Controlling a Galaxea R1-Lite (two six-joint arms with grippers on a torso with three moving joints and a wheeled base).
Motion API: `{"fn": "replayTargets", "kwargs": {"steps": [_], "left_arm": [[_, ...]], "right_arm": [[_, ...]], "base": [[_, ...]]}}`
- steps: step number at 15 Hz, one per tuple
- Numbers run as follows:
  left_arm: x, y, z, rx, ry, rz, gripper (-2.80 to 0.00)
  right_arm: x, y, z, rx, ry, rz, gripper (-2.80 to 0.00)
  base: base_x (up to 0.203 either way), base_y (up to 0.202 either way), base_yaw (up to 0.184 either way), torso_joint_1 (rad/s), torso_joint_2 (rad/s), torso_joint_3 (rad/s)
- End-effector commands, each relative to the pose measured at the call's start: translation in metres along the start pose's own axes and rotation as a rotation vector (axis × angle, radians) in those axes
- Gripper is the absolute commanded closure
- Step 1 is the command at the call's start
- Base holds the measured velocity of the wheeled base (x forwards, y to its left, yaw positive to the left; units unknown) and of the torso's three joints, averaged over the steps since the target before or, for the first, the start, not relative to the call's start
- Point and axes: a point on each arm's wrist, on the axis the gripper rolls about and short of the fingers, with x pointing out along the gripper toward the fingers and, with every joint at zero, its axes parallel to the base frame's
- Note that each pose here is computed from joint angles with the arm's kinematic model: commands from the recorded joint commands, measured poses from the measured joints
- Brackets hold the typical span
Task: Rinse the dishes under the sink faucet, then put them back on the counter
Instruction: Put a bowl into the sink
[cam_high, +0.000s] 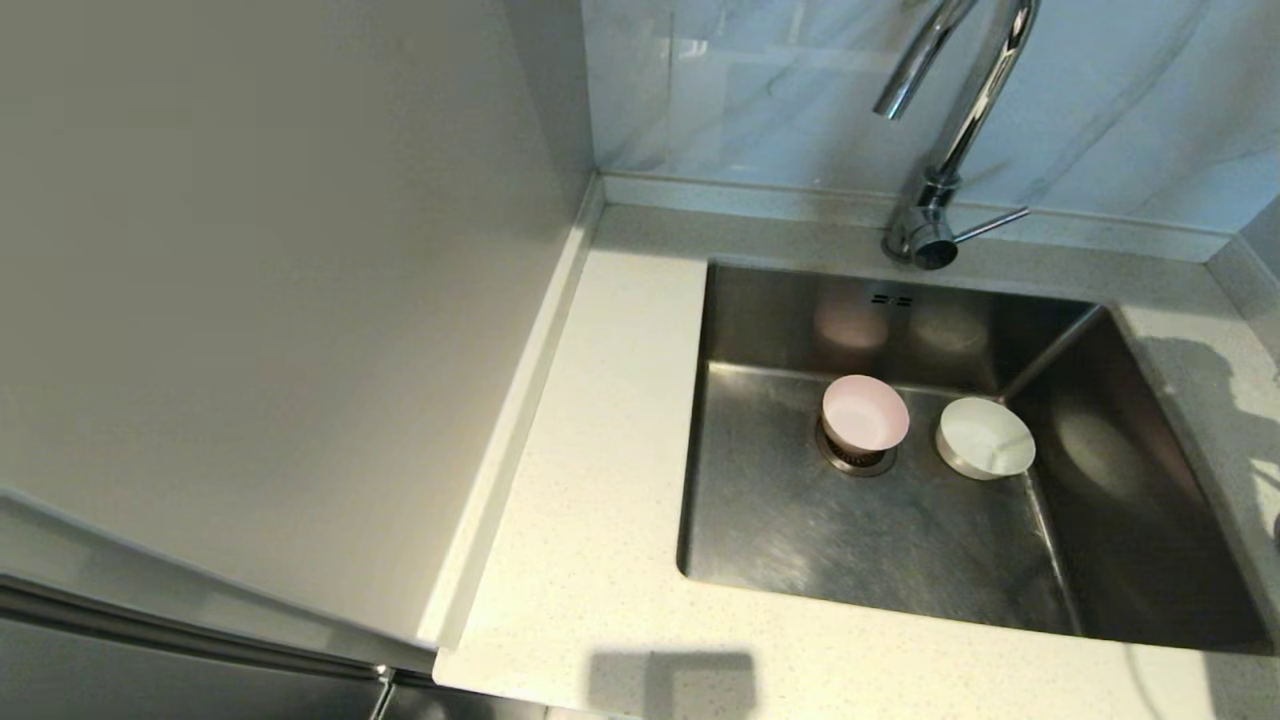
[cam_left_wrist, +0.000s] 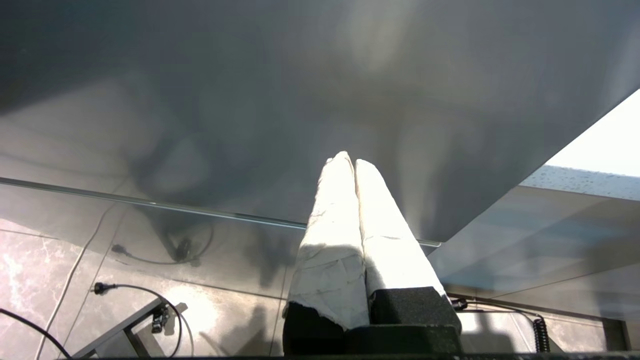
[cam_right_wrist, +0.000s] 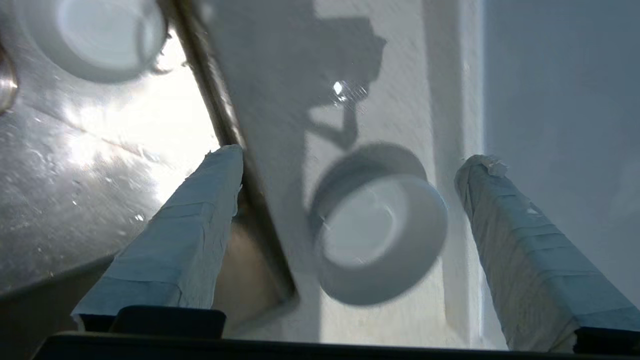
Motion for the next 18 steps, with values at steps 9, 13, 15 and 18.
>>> {"fn": "replayTargets", "kwargs": {"steps": [9, 13, 15, 18], "left_arm": [[0.0, 0.0, 0.0, 0.0, -0.003, 0.001, 0.0], [0.0, 0.0, 0.0, 0.0, -0.003, 0.001, 0.0], [0.0, 0.0, 0.0, -0.002, -0.003, 0.001, 0.0], [0.0, 0.0, 0.0, -0.001, -0.003, 0.001, 0.0]], "right_arm": [[0.011, -0.031, -0.033, 0.099, 0.329, 0.155, -2.8], [0.046, -0.035, -0.031, 0.112, 0.405, 0.146, -2.8], [0.058, -0.042, -0.034, 0.132, 0.443, 0.129, -2.8], [0.069, -0.046, -0.044, 0.147, 0.506, 0.127, -2.8]], "base": [[0.0, 0.0, 0.0, 0.0, 0.0, 0.0], [0.0, 0.0, 0.0, 0.0, 0.0, 0.0], [0.0, 0.0, 0.0, 0.0, 0.0, 0.0], [0.0, 0.0, 0.0, 0.0, 0.0, 0.0]]}}
